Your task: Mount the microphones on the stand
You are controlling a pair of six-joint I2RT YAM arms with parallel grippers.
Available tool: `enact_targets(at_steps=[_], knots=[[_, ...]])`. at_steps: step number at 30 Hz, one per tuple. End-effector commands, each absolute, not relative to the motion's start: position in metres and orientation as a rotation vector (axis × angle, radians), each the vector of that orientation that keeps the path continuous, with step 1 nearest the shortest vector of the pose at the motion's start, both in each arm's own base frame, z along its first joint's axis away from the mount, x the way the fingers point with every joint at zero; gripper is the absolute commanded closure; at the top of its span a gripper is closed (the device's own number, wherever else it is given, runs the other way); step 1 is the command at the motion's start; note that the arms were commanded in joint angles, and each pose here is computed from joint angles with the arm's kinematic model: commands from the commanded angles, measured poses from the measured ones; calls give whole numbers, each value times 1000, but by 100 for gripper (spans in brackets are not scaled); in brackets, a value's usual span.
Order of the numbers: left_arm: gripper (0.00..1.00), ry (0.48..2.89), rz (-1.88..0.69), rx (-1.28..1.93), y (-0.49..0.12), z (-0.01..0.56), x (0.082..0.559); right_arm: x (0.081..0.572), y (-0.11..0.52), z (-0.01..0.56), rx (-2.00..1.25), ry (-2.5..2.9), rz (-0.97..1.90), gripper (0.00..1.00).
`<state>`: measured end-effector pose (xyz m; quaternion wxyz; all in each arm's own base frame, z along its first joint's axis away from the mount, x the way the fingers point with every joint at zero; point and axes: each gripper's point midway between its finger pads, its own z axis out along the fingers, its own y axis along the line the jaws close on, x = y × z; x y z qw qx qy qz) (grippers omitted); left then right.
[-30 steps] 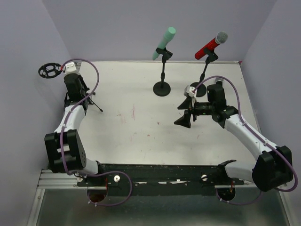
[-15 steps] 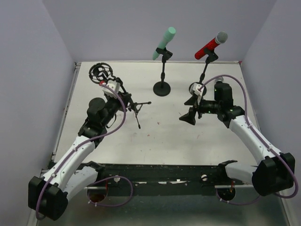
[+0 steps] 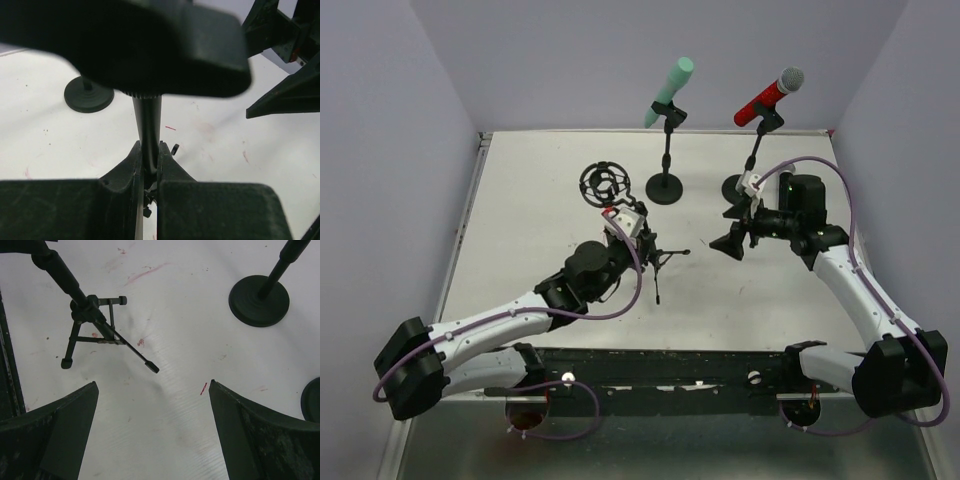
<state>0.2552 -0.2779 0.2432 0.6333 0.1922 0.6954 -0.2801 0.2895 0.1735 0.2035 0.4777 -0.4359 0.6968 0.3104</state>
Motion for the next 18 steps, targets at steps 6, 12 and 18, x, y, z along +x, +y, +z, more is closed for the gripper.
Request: enact_targets(at_steps=[6,12,18], knots=[[100,1518,-497,311,-304,262,271,291,169,212,-1058,1693,749,0],[92,1575,-466,337,-315,247,275,293,167,209,-1054,1701,748,0],[76,1602,-462,331,-316,236,276,294,166,206,-1049,1714,748,0]])
